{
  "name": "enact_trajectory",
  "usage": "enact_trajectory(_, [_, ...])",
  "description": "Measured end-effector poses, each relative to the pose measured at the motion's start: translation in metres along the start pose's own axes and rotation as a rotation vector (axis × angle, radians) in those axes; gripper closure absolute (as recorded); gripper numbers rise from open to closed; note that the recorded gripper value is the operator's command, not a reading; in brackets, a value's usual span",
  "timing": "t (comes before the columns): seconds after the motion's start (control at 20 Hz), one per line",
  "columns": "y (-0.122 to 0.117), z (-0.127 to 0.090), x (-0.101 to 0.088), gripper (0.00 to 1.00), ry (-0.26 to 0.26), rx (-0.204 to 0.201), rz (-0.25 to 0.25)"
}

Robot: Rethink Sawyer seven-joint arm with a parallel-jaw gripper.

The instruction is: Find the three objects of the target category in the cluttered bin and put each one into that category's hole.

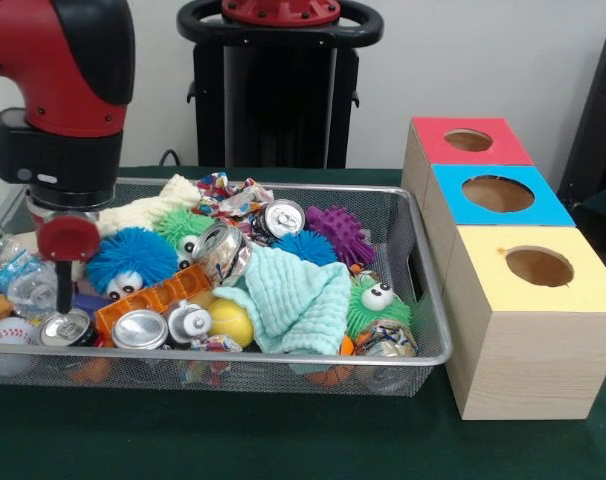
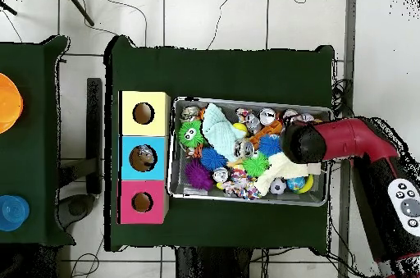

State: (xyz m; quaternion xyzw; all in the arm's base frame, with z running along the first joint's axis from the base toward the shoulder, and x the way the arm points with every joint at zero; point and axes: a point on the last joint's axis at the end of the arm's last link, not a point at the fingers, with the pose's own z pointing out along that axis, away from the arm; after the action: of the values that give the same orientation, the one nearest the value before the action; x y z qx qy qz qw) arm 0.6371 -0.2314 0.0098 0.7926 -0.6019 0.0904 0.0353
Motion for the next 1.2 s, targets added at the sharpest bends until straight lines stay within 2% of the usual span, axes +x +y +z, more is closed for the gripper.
enact_trajectory(0.15, [0.002, 0.000, 0.006, 0.00, -0.005, 0.000, 0.020])
enact_trajectory(0.3, [0.007, -0.002, 0.018, 0.00, -0.023, 0.001, 0.068])
enact_trajectory(0.5, [0.011, -0.002, 0.028, 0.00, -0.033, 0.002, 0.101])
enact_trajectory(0.8, [0.019, -0.002, 0.053, 0.00, -0.044, 0.008, 0.173])
enact_trajectory(1.2, [0.023, 0.001, 0.064, 0.00, -0.038, 0.007, 0.194])
